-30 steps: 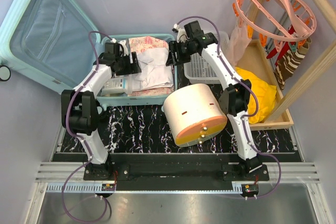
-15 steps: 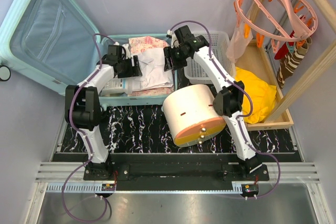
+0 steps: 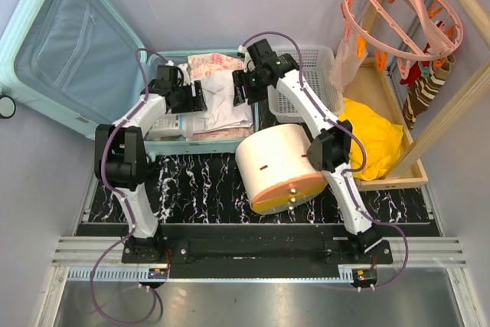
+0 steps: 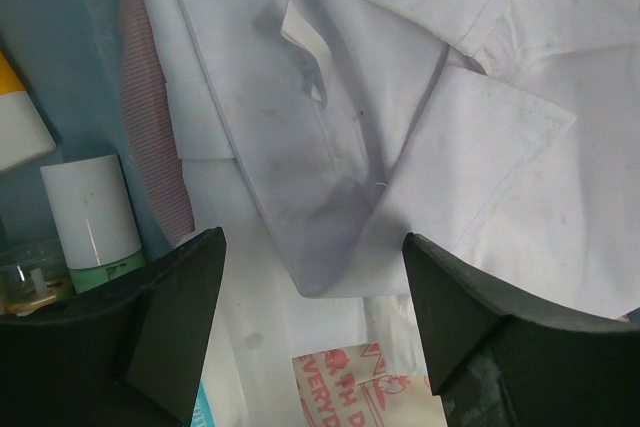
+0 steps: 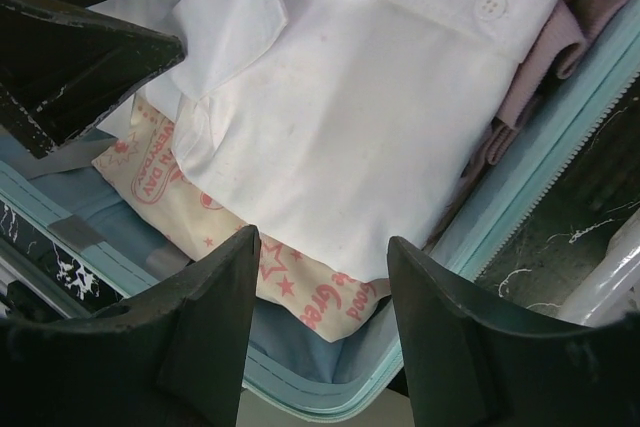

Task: Open, take out, and arrange the luggage
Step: Pick up the clothes from the luggage, then place the clothes in the bin, then pick up the clothes from the luggage.

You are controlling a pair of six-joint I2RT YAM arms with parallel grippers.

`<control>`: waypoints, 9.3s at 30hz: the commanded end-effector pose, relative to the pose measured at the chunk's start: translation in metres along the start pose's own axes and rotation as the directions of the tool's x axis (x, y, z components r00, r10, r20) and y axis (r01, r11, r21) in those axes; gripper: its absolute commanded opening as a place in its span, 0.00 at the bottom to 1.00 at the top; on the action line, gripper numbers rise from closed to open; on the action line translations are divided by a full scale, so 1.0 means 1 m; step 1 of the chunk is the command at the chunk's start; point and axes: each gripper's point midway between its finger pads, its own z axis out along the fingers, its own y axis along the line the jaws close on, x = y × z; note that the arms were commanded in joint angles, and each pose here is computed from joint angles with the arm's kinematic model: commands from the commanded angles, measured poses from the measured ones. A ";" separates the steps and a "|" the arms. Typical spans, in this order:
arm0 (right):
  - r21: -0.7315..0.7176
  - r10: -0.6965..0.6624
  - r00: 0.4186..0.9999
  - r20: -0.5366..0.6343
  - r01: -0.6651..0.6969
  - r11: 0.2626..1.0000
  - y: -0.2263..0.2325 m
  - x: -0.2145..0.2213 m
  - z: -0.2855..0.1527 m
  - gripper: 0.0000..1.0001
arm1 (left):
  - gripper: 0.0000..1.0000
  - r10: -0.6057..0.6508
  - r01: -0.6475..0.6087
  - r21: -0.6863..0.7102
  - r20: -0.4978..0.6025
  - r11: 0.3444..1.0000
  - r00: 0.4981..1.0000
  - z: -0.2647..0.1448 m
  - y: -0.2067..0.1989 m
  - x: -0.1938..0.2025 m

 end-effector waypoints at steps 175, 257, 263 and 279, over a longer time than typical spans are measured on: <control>0.522 -0.089 0.937 0.338 -0.108 0.846 -0.114 -0.001 -0.210 0.96 | 0.85 -0.243 0.106 0.570 0.169 0.815 0.955 0.093 -0.294 -0.102; 0.355 -0.157 0.966 0.204 0.076 0.932 -0.011 -0.030 -0.106 0.63 | 0.69 0.279 -0.297 0.201 0.115 0.934 0.954 0.022 -0.134 -0.002; 0.357 -0.182 0.965 0.191 0.105 0.928 -0.014 -0.028 -0.112 0.63 | 0.68 0.265 -0.275 0.107 0.101 0.955 0.959 0.036 -0.118 -0.001; 0.341 -0.182 0.968 0.171 0.115 0.933 -0.016 -0.024 -0.110 0.64 | 0.65 0.297 -0.294 -0.044 0.107 0.955 0.949 0.033 -0.103 -0.007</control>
